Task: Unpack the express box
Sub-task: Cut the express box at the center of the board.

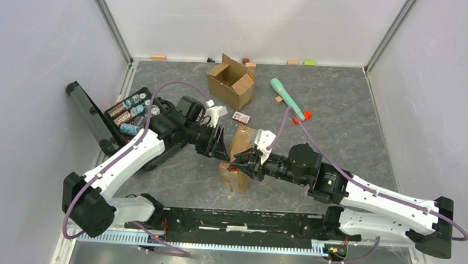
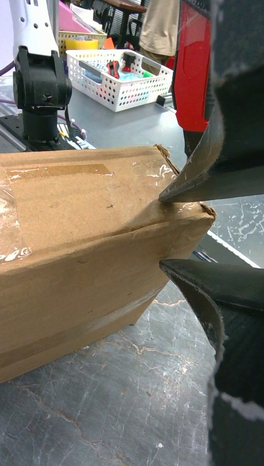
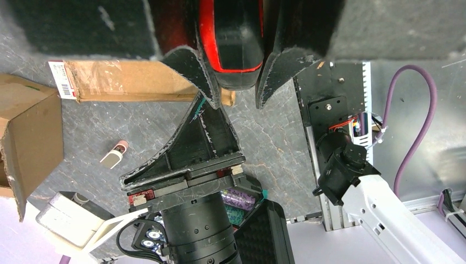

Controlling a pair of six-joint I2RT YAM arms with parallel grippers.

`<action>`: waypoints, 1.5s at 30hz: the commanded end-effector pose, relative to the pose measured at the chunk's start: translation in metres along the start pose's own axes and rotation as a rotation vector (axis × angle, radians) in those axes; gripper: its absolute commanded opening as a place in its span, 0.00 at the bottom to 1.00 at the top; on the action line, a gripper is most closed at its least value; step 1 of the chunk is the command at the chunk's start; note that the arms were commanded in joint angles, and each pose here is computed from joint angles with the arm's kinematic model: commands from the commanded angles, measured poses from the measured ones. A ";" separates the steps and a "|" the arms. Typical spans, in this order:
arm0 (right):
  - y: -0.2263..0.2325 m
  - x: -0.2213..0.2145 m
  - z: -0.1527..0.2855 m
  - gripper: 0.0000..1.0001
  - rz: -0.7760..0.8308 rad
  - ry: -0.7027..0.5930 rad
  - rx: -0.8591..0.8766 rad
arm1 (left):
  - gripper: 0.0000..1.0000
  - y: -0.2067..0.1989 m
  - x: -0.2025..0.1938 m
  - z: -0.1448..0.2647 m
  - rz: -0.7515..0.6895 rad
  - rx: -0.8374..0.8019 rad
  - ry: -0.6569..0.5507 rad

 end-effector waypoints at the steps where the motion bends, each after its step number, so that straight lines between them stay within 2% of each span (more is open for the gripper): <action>1: -0.006 0.021 0.007 0.00 0.023 -0.096 -0.037 | 0.48 0.012 0.003 -0.002 -0.033 0.084 -0.013; 23: 0.002 -0.003 0.012 0.00 -0.007 -0.005 -0.013 | 0.46 0.015 0.005 -0.001 -0.024 0.092 -0.011; 32: 0.016 -0.007 0.015 0.00 -0.007 0.059 0.190 | 0.45 0.021 0.009 -0.001 0.000 0.111 -0.019; 34: 0.016 -0.005 0.017 0.00 -0.003 0.068 0.191 | 0.45 0.020 0.010 -0.001 0.001 0.104 -0.014; 37: 0.011 0.003 0.020 0.00 0.001 0.009 0.129 | 0.44 0.020 0.010 -0.001 0.000 0.092 -0.010; 41: -0.005 0.025 0.022 0.00 -0.004 -0.104 -0.052 | 0.44 0.018 0.008 0.000 -0.005 0.078 -0.008; 45: -0.011 0.037 0.014 0.00 -0.011 -0.176 -0.107 | 0.44 0.018 0.007 0.000 -0.003 0.075 -0.005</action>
Point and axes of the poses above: each gripper's point midway between its finger pads, its own z axis back along the fingers, its own y axis along the line the jaws close on, x = y × z, the point moved 10 cm from there along z, back along the fingers, and after that the axes turned 13 degrees about z, right-handed, at the moved point
